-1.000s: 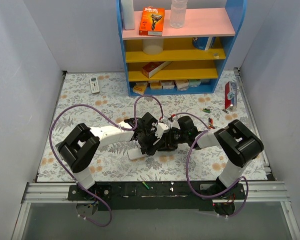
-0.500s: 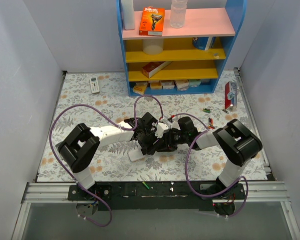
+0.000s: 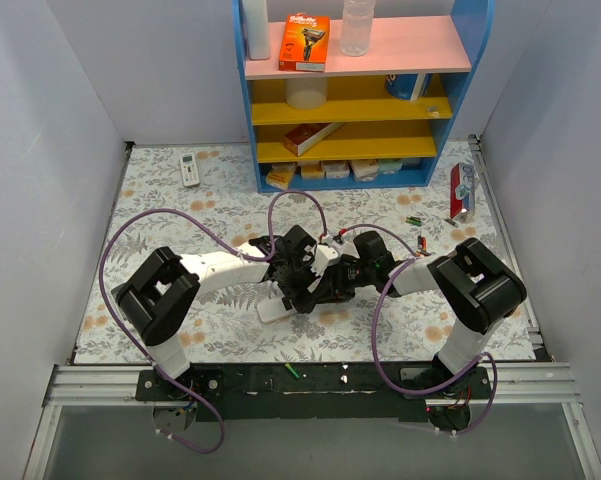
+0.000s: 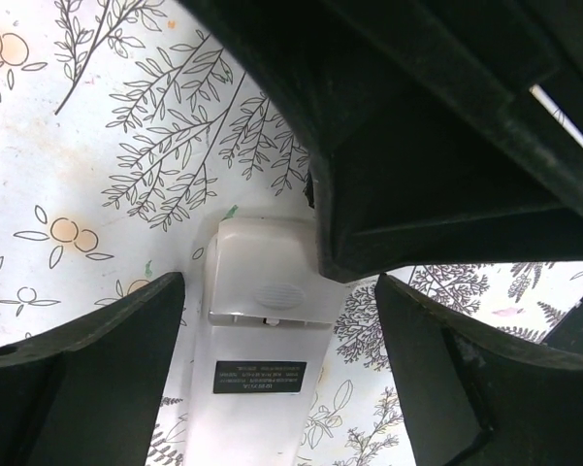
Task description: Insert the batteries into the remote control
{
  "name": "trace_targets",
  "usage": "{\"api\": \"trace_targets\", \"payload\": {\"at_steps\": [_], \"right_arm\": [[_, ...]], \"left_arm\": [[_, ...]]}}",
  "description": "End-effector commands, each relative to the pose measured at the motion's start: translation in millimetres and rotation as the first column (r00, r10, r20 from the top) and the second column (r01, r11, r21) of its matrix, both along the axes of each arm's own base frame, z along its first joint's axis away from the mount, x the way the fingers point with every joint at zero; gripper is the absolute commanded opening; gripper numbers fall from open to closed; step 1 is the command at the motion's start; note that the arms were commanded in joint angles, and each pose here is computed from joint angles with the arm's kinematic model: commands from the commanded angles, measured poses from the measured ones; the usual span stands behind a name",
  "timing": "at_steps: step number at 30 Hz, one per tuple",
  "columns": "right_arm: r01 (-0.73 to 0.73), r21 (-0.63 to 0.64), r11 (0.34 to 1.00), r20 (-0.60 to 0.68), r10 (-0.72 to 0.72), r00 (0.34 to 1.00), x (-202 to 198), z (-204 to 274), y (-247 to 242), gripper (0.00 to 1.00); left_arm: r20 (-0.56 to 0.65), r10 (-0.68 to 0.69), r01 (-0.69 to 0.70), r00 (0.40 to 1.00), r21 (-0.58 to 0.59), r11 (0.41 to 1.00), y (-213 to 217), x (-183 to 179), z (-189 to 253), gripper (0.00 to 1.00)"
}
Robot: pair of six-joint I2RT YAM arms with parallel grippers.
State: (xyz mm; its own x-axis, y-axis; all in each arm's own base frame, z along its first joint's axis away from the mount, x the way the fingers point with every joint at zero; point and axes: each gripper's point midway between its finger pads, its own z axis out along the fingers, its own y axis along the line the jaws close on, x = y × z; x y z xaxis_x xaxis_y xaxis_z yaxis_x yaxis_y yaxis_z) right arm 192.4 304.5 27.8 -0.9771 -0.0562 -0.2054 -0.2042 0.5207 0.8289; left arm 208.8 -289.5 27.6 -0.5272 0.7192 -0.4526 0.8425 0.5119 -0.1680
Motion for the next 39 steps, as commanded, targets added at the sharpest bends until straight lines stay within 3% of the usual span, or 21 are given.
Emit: {"api": "trace_targets", "payload": {"at_steps": [1, 13, 18, 24, 39], "right_arm": [[0.017, -0.059, 0.998, 0.041, -0.015, 0.999, 7, -5, -5, 0.39], [0.014, -0.091, 0.996, 0.114, -0.003, 0.993, 19, 8, -5, 0.4], [-0.003, -0.09, 0.996, 0.133, 0.015, 0.991, 23, 12, 2, 0.4], [-0.019, -0.09, 0.996, 0.148, 0.033, 0.988, 25, 14, 11, 0.41], [-0.044, -0.198, 0.979, 0.157, 0.076, 0.985, 11, -12, 12, 0.41]], "left_arm": [[0.047, 0.02, -0.018, 0.999, -0.045, 0.999, -7, 7, 20, 0.83], [0.084, 0.289, -0.273, 0.954, -0.163, 0.948, 2, 14, 77, 0.91], [0.063, 0.4, -0.389, 0.914, -0.139, 0.911, 31, -1, 74, 0.9], [0.03, 0.593, -0.59, 0.805, -0.064, 0.805, 67, -13, 59, 0.86], [-0.082, 0.813, -0.813, 0.577, 0.038, 0.581, 97, -20, 29, 0.77]]}}
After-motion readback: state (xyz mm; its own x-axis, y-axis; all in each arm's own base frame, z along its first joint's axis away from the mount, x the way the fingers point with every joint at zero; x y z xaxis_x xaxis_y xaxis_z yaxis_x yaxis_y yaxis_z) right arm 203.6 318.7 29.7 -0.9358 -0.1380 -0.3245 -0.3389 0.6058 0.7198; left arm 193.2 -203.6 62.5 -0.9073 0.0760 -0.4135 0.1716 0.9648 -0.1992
